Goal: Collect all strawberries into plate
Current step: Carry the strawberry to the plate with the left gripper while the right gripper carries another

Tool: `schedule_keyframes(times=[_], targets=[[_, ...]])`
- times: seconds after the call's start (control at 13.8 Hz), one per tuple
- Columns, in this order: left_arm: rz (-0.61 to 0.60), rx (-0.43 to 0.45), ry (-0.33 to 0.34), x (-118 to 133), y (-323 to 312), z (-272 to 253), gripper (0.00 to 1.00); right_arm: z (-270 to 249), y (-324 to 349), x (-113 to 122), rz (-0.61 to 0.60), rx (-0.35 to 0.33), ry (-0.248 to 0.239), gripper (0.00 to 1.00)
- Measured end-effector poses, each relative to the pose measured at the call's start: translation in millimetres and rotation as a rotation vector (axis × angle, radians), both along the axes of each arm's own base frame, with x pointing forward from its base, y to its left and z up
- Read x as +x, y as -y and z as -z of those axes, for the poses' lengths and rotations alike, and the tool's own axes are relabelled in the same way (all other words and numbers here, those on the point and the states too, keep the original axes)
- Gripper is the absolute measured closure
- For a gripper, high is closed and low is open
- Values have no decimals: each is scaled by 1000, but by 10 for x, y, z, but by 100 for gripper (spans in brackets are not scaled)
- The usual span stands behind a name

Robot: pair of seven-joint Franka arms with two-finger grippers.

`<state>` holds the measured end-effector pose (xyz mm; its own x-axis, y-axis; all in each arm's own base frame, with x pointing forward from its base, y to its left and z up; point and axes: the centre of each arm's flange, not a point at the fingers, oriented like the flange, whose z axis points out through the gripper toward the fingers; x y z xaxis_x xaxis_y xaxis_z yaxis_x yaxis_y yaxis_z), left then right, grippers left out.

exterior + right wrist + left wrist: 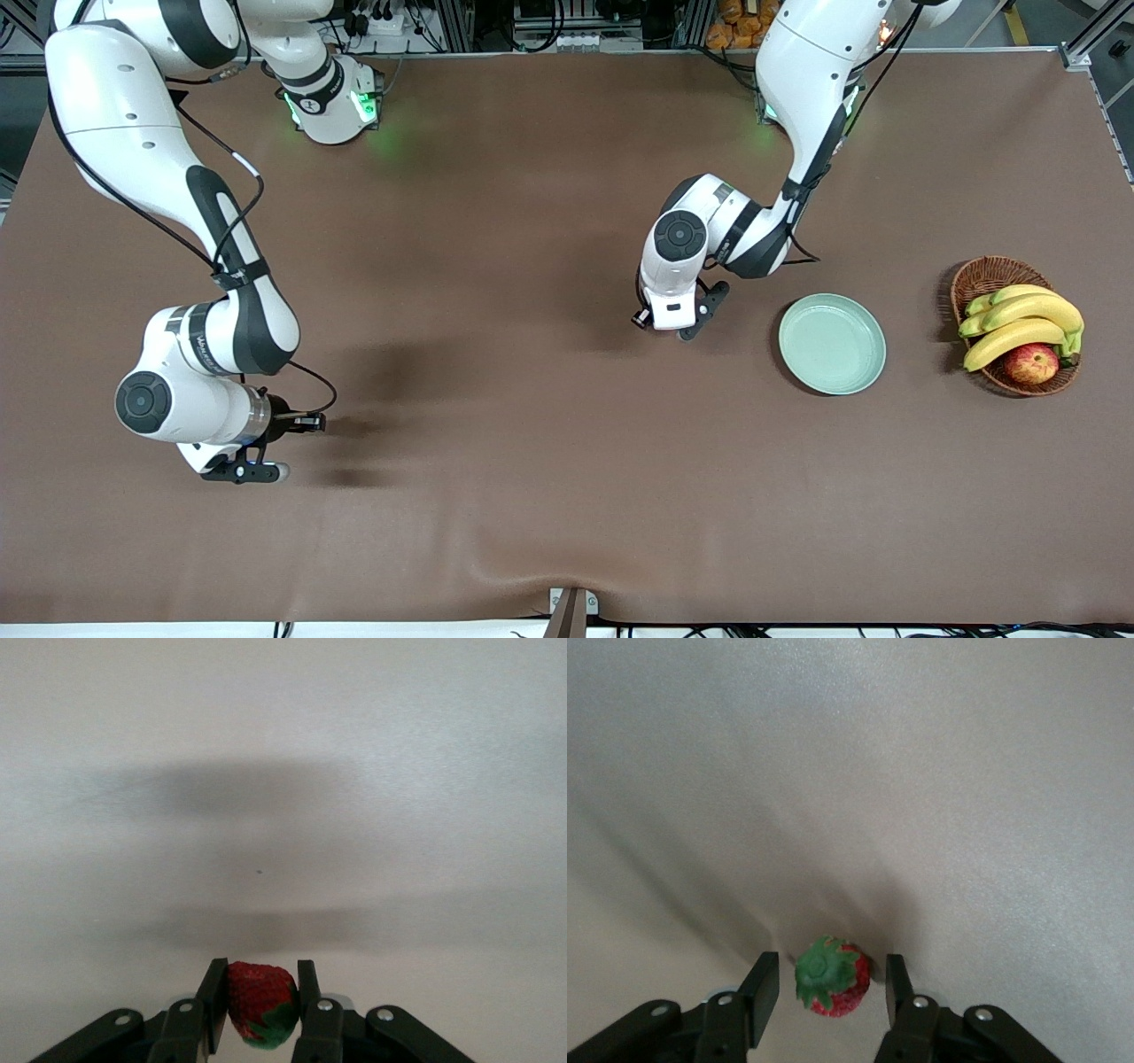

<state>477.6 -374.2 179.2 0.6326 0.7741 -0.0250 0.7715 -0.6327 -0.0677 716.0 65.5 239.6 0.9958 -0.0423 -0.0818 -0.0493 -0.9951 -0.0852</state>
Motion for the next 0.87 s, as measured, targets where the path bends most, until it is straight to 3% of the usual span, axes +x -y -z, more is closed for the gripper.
schedule_keyframes(times=[0.22, 0.51, 0.65, 0.87], targets=[[-2, 0, 1, 7, -7, -2, 67, -54, -251, -1, 29, 3, -2, 64], [-26, -3, 15, 123, -105, -46, 67, -144, -528, -9, 67, 12, -16, 64], [-63, -2, 27, 334, -332, -216, 67, -219, -676, -23, 107, 39, -46, 64], [-22, 39, 7, 692, -967, -585, 67, -385, -1162, -73, 199, 53, -68, 64]])
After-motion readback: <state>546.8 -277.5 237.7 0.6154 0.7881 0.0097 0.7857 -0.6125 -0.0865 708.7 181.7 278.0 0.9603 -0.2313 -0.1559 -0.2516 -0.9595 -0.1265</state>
